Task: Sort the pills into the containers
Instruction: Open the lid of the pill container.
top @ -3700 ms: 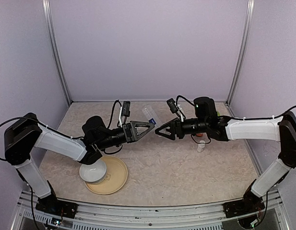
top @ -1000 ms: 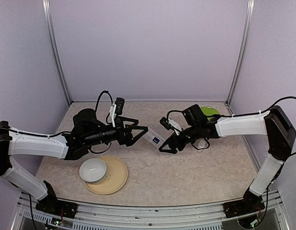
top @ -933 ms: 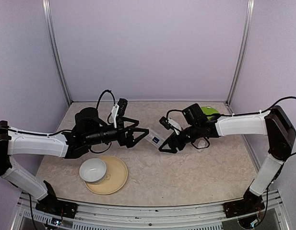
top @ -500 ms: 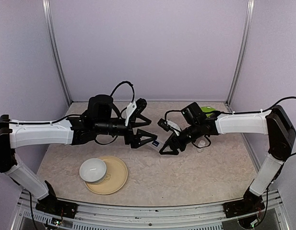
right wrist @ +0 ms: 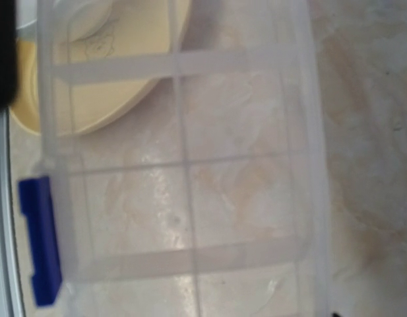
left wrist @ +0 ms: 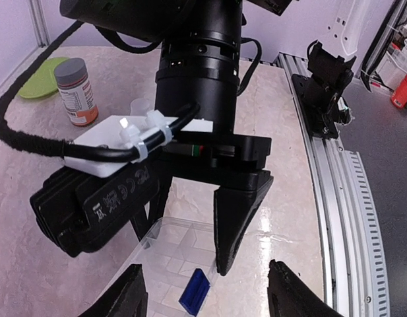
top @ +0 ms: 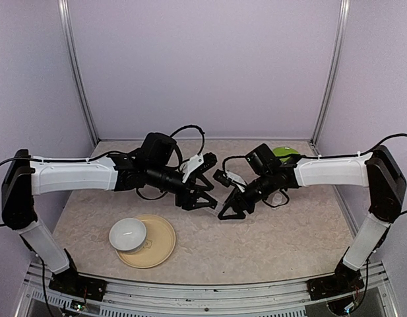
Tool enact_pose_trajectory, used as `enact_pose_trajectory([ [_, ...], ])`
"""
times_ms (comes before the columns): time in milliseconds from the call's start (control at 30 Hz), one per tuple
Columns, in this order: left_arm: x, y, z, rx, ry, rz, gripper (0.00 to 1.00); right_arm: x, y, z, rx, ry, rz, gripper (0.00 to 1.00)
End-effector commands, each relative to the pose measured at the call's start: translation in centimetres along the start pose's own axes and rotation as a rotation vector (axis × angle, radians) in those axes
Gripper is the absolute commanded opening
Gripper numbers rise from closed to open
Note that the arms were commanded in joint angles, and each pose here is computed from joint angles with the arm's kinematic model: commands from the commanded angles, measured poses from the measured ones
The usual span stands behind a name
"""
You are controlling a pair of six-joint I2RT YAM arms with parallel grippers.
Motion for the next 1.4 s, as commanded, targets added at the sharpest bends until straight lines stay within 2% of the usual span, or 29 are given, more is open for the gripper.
enact_pose_trajectory([
  [0, 0.5, 0.2, -0.3, -0.008, 0.050, -0.046, 0.57, 0.2, 1.0, 0.7, -0.045, 0.000, 0.029, 0.55],
  [100, 0.7, 0.1, -0.5, -0.018, 0.065, -0.066, 0.50, 0.3, 1.1, 0.7, -0.050, 0.004, 0.028, 0.55],
  [733, 1.3, 0.3, -1.7, -0.051, 0.125, -0.085, 0.33, 0.3, 1.4, 0.7, -0.061, 0.005, 0.030, 0.55],
  [1200, 1.4, 0.2, -1.9, -0.051, 0.148, -0.098, 0.18, 0.4, 1.4, 0.6, -0.066, 0.007, 0.025, 0.55],
  [1367, 1.5, 0.1, -2.1, -0.056, 0.165, -0.123, 0.09, 0.4, 1.4, 0.6, -0.069, 0.007, 0.023, 0.55],
])
Point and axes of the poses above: each gripper's point midway between its finger pads, its own x axis out along the fingers, its own y axis along the line the jaws close on, z = x × y, the point moved 8 cm from there along -x, back along the fingers, and after that the axes turned 6 degrees about x, right-handed, at the moved point
